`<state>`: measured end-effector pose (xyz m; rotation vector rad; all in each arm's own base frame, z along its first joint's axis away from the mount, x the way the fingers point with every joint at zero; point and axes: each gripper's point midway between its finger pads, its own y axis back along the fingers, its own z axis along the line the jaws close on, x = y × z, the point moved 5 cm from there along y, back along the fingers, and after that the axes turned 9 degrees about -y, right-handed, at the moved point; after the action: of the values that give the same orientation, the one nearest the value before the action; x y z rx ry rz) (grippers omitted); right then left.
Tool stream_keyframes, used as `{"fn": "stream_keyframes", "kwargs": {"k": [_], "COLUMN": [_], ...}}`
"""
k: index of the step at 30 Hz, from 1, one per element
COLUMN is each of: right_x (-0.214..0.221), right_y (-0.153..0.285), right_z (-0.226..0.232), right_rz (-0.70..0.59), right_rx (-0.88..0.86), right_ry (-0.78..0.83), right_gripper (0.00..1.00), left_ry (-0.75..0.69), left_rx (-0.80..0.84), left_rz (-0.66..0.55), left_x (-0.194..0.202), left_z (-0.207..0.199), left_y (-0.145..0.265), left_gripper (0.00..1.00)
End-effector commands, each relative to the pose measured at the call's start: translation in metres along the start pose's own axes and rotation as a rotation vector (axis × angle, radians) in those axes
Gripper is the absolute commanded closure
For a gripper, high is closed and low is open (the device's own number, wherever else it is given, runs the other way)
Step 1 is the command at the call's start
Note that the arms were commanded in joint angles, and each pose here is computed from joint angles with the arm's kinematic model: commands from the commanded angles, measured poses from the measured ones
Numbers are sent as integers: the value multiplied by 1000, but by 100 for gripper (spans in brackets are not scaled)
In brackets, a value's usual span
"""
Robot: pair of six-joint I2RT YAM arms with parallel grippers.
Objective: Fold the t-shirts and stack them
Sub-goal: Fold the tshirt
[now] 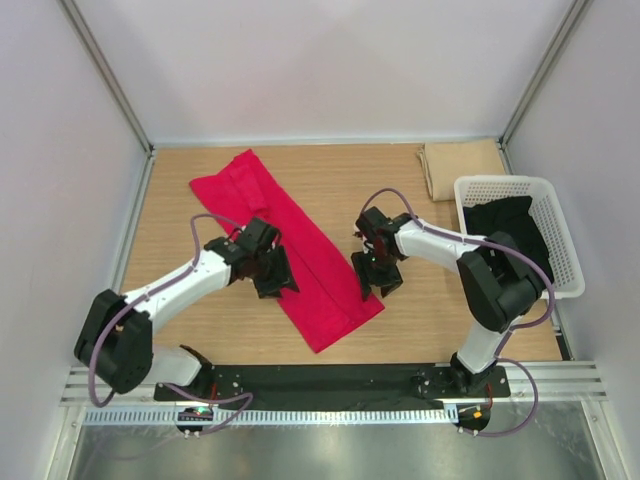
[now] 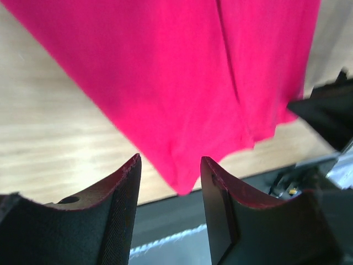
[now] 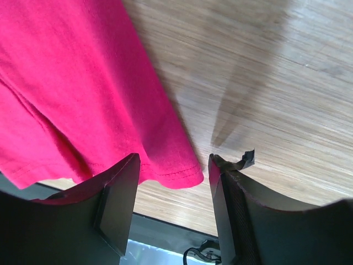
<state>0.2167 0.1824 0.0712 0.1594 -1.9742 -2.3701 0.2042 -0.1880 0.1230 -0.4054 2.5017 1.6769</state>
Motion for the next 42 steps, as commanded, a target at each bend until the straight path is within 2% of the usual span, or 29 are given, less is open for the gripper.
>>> {"fn": "stream_keyframes", "kwargs": {"k": [1, 3, 4, 7, 8, 10, 11, 13, 15, 17, 18, 22, 28, 34, 38, 42], "right_x": [-4, -8, -14, -29, -34, -49, -54, -67, -71, -84, -82, -93, -91, -86, -81, -69], "right_y": [12, 14, 18, 27, 31, 42, 40, 51, 45, 51, 41, 33, 10, -8, -24, -39], "right_z": [5, 5, 7, 12, 14, 21, 23, 34, 45, 61, 69, 103, 132, 134, 123, 117], "right_rz": [-51, -72, -89, -123, -136, -169, -167, -198, -174, -197, -167, -175, -147, -146, -133, -138], "right_rx": [-95, -105, -106, -85, -81, -70, -57, -56, -43, -45, -27, -34, 8, 64, 113, 89], "right_ry": [13, 10, 14, 32, 36, 45, 49, 60, 88, 114, 140, 205, 282, 296, 276, 230], "right_gripper": [41, 41, 41, 40, 40, 40, 40, 40, 40, 40, 40, 40, 38, 37, 35, 34], "left_ry": [63, 86, 81, 60, 103, 102, 154, 100, 60, 56, 49, 43, 78, 56, 39, 31], "left_rx": [3, -6, -28, -102, -104, -107, -139, -159, -209, -260, -265, -274, -299, -287, -287, -252], "left_rz": [-18, -60, -136, -302, -349, -363, -354, -412, -437, -444, -457, -481, -447, -418, -268, -116], "left_x": [24, 24, 17, -17, -42, -68, -87, -124, -164, -188, -209, -251, -286, -303, -296, -281], "left_z": [3, 7, 12, 22, 29, 40, 56, 59, 69, 81, 82, 96, 117, 123, 129, 119], "left_y": [4, 10, 18, 40, 51, 57, 54, 68, 68, 66, 61, 40, -6, -40, -86, -114], "left_gripper": [51, 52, 51, 38, 35, 34, 34, 34, 35, 36, 37, 37, 37, 36, 38, 41]}}
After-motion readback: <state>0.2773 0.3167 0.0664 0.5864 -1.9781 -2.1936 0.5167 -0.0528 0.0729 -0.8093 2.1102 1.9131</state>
